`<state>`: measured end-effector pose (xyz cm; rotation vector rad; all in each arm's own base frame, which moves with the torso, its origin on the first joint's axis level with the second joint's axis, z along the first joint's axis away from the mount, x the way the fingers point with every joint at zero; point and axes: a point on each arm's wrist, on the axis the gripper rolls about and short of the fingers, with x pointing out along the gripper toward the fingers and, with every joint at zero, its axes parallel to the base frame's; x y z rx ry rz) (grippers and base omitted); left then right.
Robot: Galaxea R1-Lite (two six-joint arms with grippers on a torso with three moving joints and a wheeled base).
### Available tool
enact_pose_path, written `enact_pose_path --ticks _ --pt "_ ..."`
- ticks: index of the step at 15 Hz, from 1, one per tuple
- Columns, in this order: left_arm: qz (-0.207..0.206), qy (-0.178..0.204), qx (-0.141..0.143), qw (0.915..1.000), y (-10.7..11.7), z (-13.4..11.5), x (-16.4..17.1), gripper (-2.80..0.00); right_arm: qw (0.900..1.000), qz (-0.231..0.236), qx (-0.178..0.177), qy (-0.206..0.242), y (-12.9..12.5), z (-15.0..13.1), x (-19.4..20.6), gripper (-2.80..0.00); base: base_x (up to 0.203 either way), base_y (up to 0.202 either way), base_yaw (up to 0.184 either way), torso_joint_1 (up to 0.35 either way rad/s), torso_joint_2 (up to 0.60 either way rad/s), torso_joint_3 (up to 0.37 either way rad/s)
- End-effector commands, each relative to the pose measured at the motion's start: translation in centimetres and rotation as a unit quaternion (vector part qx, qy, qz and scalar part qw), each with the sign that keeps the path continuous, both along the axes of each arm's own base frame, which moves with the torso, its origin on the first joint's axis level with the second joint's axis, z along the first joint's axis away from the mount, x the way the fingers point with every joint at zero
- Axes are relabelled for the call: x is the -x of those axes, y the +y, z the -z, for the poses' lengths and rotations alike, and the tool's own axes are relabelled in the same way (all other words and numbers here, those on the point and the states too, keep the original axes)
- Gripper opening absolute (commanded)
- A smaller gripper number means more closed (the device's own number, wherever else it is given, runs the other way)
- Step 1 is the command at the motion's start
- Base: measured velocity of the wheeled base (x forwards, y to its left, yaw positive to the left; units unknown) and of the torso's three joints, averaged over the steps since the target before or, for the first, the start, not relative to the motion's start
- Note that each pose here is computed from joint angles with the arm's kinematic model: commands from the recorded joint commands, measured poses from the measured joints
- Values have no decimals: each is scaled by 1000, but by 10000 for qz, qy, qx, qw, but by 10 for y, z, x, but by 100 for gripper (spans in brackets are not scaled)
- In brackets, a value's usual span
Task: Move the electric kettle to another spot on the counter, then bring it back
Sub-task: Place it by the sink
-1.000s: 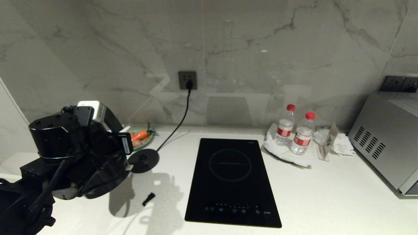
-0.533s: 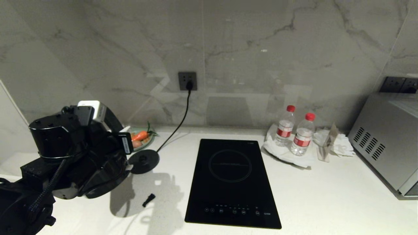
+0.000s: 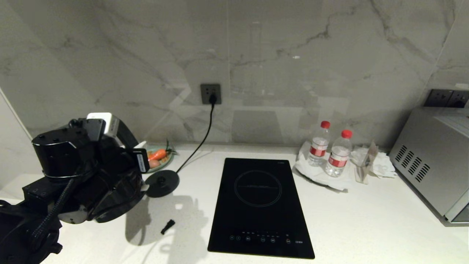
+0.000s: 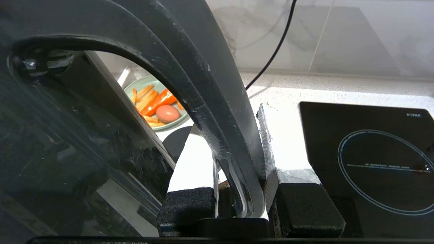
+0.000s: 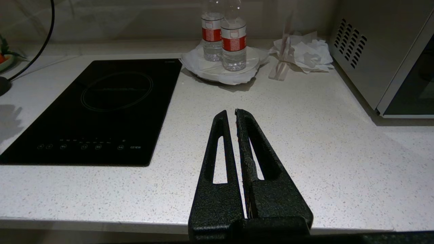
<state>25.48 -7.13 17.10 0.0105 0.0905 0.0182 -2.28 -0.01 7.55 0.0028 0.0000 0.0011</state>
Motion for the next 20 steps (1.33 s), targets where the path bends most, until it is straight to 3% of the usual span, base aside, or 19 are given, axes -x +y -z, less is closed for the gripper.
enact_pose_path --ticks 1,20 --pt "-14 -26 15 10000 0 0 1 -280 10000 -2 -2 -8 0 0 0 -280 0 0 0 0 0 0" --pt "-31 6 28 10000 5 1 13 -280 10000 -2 -2 -8 0 0 0 -280 0 0 0 0 0 0"
